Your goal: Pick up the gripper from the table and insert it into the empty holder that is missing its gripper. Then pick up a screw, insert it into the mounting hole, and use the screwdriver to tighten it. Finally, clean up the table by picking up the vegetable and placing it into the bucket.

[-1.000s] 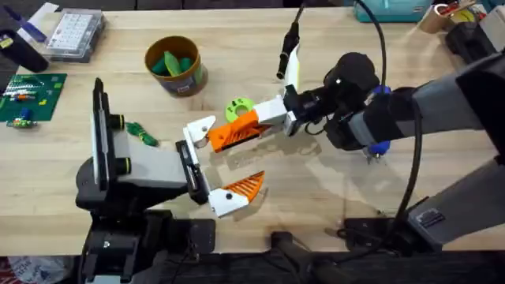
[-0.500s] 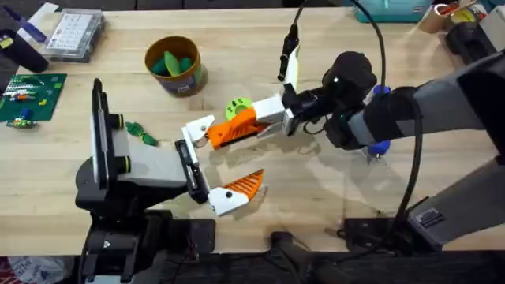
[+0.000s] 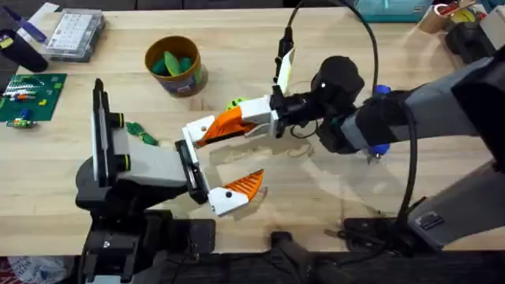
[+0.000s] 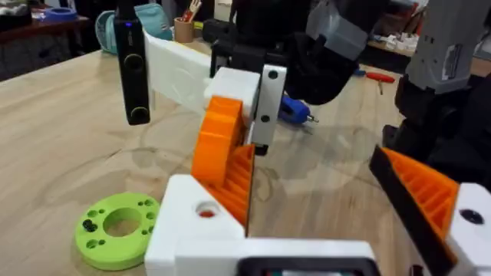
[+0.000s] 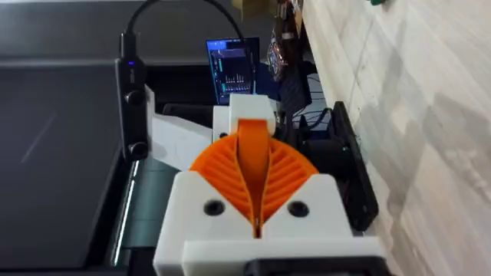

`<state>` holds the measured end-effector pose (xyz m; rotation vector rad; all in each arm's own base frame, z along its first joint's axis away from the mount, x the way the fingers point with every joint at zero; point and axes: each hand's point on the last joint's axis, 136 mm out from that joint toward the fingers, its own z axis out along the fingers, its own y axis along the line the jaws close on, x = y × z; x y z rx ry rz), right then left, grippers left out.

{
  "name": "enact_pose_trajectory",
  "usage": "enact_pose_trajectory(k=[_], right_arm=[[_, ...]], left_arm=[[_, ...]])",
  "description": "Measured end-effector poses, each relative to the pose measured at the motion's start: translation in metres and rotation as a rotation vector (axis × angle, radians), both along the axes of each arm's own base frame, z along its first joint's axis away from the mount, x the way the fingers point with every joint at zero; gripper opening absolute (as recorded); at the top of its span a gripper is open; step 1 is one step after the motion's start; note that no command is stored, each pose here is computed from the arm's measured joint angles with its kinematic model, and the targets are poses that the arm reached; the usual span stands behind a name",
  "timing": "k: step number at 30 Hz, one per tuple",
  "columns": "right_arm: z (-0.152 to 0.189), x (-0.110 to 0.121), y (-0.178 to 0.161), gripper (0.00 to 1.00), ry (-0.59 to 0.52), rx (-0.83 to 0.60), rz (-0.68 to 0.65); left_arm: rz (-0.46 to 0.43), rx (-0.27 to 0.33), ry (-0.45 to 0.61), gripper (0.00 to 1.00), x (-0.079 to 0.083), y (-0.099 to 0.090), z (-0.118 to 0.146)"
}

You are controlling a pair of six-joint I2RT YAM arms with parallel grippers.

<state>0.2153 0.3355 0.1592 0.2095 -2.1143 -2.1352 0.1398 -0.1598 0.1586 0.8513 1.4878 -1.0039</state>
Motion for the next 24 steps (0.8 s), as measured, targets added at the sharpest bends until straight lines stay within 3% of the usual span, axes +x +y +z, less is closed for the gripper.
enact_pose_trajectory(k=[16,17,19,24], right_arm=[[0.0003,0.0030,0.0088,0.008,-0.031,0.007,-0.049],[0.0002,0.0031,0.0089,0.032,-0.032,0.007,-0.049],[-0.0010,0.0026,0.0099,0.211,-0.030,0.003,-0.051],[0.0020,0.0010,0.0112,0.390,-0.047,0.015,-0.048]], left_arm=[[0.029,0.001,0.000,0.986,0.0046,0.0027,-0.0001],[0.030,0.001,0.000,0.986,0.0047,0.0027,-0.0001],[0.029,0.003,-0.004,0.986,0.0046,0.0027,0.0000],[0.029,0.009,-0.019,0.986,0.0048,0.0027,0.0002]])
